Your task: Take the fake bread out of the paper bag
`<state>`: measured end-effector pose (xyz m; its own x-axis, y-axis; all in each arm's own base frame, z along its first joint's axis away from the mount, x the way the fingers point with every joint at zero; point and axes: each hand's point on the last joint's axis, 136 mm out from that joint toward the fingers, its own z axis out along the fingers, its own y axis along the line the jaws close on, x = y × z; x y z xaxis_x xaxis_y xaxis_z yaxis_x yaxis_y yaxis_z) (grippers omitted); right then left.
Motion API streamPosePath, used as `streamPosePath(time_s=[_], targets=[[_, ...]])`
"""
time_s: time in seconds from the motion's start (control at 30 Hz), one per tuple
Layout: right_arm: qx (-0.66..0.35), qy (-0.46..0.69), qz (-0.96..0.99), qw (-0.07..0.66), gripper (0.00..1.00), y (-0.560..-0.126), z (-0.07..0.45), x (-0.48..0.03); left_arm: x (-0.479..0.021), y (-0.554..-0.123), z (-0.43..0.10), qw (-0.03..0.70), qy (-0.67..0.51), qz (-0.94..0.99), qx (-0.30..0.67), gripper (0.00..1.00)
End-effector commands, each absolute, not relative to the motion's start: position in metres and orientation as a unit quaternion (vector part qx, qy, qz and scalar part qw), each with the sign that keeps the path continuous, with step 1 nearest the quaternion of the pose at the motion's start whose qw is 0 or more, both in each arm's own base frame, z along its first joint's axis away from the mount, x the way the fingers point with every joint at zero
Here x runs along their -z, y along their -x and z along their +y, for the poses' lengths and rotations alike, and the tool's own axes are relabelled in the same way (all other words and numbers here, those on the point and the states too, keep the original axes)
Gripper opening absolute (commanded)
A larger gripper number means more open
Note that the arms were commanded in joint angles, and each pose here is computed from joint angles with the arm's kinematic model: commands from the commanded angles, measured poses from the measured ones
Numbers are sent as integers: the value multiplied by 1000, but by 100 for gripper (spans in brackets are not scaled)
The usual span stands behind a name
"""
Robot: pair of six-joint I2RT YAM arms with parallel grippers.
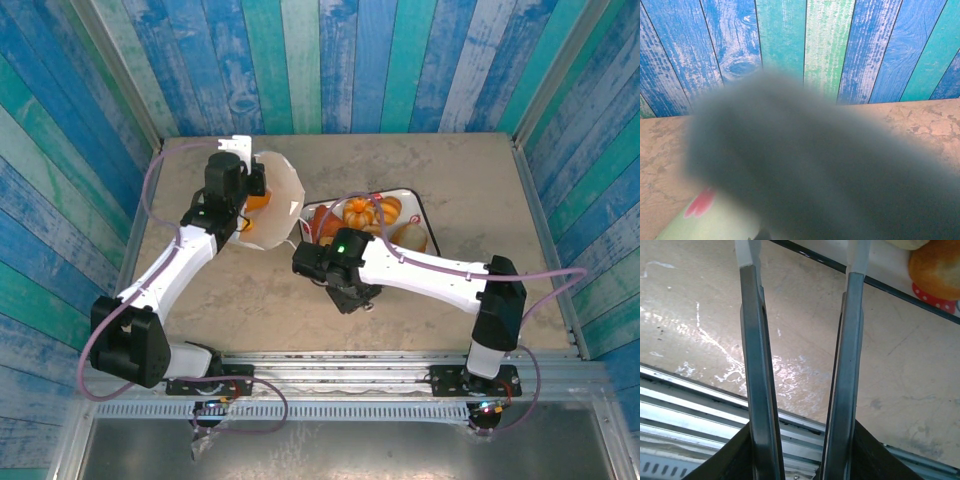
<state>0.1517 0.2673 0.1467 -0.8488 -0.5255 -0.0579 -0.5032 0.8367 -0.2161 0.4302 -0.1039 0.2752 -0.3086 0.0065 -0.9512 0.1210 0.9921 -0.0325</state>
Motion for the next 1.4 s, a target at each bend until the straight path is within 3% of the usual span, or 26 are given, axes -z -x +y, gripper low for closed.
streamPosePath(time_s=[0.0,0.47,0.93,1.37], targets=[[58,283,955,70,42,-148,280,-159,-289,-426,-101,600,-32,797,56,0],[24,257,956,142,41,-164,275,-202,-290,-424,-100,601,-31,797,55,0],[13,159,975,157,39,-209,235,-181,-292,-422,-100,602,-33,796,57,0],[22,161,976,144,38,-220,228,-168,-292,-421,-100,602,-34,796,58,0]])
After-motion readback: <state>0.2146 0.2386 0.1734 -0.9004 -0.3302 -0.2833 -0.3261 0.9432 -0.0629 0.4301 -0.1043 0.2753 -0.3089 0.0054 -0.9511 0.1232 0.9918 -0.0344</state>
